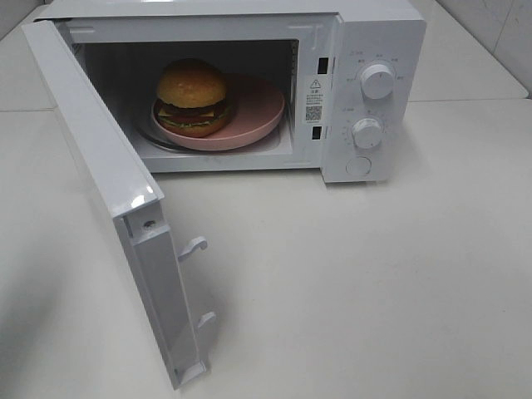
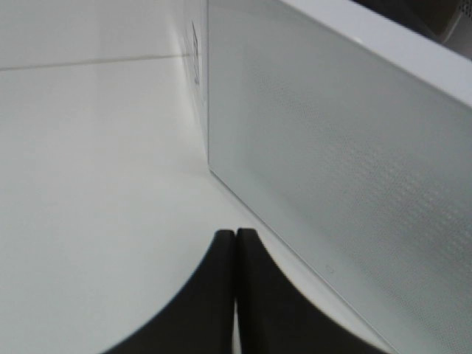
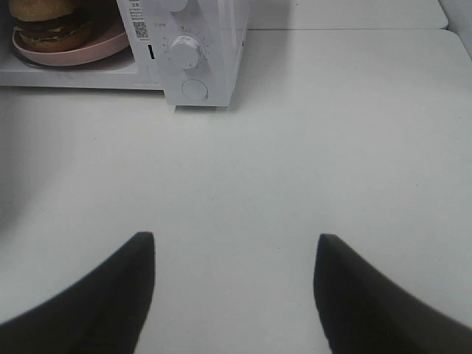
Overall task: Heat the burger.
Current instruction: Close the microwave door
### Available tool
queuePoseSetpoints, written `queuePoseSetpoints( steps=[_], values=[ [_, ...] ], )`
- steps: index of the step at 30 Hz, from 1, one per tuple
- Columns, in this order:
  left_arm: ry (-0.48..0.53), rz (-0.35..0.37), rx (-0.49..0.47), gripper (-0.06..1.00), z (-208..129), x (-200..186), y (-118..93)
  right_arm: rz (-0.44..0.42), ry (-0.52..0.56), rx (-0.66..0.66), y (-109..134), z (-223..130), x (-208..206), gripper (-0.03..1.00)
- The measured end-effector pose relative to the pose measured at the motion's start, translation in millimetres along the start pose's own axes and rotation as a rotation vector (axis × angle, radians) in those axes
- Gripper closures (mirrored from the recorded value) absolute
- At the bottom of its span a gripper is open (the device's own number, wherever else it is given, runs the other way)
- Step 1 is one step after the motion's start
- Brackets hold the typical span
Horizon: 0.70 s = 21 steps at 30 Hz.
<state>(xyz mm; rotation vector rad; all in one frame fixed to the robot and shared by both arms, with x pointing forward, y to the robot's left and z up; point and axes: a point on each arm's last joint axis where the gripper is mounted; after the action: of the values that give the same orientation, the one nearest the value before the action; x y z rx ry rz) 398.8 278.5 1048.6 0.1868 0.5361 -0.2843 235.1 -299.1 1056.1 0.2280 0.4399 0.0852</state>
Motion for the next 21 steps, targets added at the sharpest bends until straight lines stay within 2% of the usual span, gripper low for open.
queuePoseSetpoints(
  steps=[5,15,21],
  values=[
    [0.083,-0.052,0.000,0.94,-4,28,2,0.000,0.000,0.000,0,0,0,0.38],
    [0.120,-0.094,-0.014,0.94,-3,56,4,0.000,0.000,0.000,0,0,0,0.38],
    [0.113,-0.126,0.067,0.94,-2,71,-10,0.000,0.000,0.000,0,0,0,0.38]
  ],
)
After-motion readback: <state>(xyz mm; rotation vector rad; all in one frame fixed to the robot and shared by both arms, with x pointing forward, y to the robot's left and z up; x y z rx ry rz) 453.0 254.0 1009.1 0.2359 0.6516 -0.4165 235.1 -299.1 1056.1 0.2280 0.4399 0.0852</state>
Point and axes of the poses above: a point on each arm's last joint axis where the gripper is mounted, x pointing out along that axis toward the gripper, y along the wrist's bending axis when the last joint is at zero, z = x × y, and after that the axes turned 11 degrees about x, right-handed
